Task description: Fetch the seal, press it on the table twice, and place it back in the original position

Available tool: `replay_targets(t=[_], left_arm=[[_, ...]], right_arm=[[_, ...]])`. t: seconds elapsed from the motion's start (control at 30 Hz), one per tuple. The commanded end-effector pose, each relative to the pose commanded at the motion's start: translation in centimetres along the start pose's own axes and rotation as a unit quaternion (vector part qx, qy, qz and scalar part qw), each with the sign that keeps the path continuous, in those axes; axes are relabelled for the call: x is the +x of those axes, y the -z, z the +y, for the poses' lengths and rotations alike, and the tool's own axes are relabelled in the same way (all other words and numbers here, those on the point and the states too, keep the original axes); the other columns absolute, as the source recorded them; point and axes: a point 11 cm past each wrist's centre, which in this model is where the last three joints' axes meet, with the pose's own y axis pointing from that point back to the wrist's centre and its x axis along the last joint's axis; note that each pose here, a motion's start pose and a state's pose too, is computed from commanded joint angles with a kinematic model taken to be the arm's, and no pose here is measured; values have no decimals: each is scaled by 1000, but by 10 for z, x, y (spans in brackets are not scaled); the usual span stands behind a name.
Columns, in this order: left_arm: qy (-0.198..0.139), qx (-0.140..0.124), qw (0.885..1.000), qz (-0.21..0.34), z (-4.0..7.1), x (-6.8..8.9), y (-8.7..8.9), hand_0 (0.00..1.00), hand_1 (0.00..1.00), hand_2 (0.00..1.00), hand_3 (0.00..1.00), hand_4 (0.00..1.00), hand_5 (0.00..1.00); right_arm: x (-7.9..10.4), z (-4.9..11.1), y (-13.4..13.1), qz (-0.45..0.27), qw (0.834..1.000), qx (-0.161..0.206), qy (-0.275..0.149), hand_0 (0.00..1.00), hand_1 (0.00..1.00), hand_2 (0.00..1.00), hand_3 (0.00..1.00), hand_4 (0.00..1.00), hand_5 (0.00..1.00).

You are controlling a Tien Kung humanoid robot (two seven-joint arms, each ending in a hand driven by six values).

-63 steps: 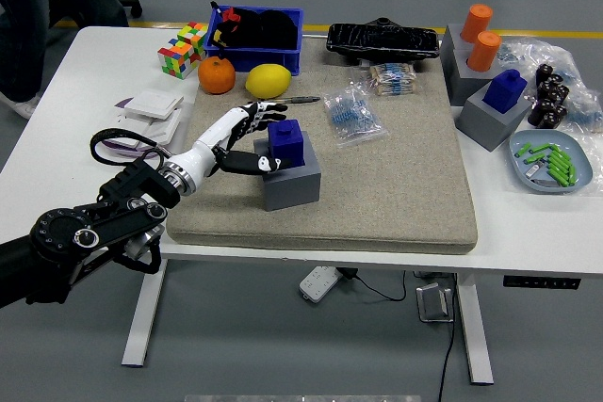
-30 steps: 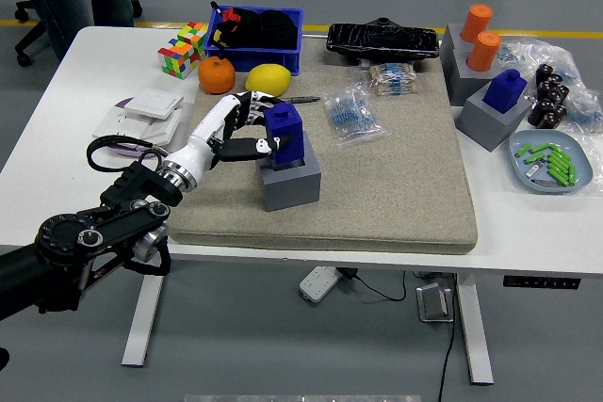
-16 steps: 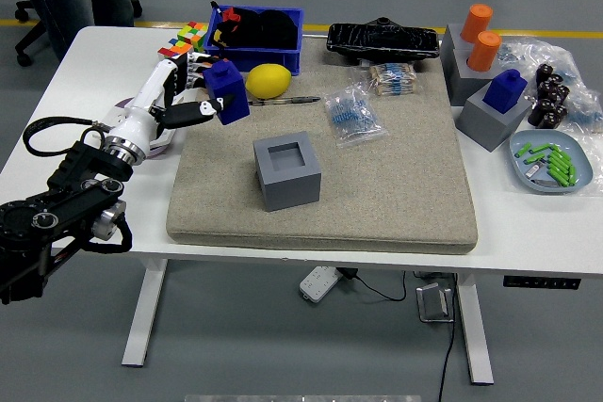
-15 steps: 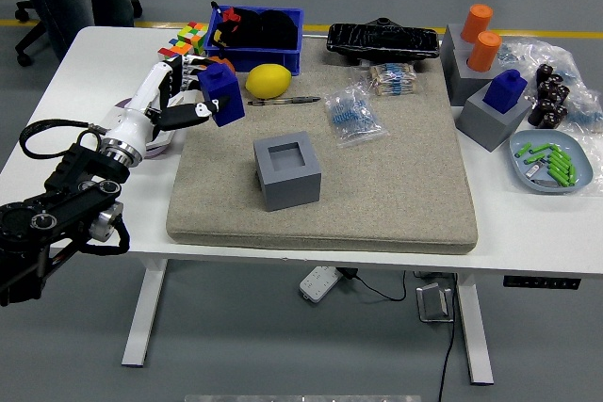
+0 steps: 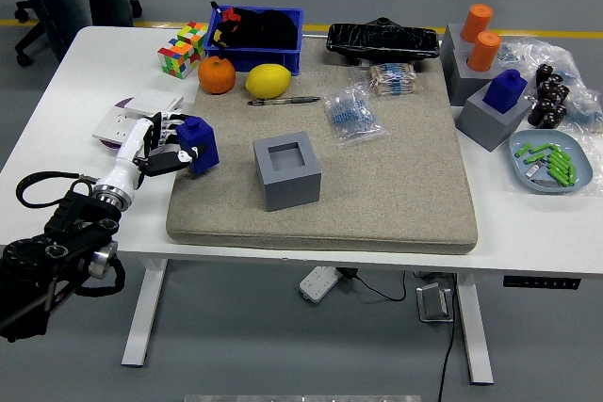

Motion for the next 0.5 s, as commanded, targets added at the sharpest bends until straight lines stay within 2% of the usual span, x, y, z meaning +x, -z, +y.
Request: replay_targets(t=[0.2, 0.5], left_arm=[[-3, 9, 1000, 3, 4, -3, 9, 623, 429, 415, 574, 646, 2], [-5, 10, 1000, 1, 4, -2, 10, 623, 429, 416, 574, 642, 2]], right_arm=[[1, 0, 2, 0, 1000, 1, -2, 722, 682, 647, 613, 713, 518], [1, 0, 0, 0, 1000, 0, -1, 721, 681, 647, 613, 713, 518]])
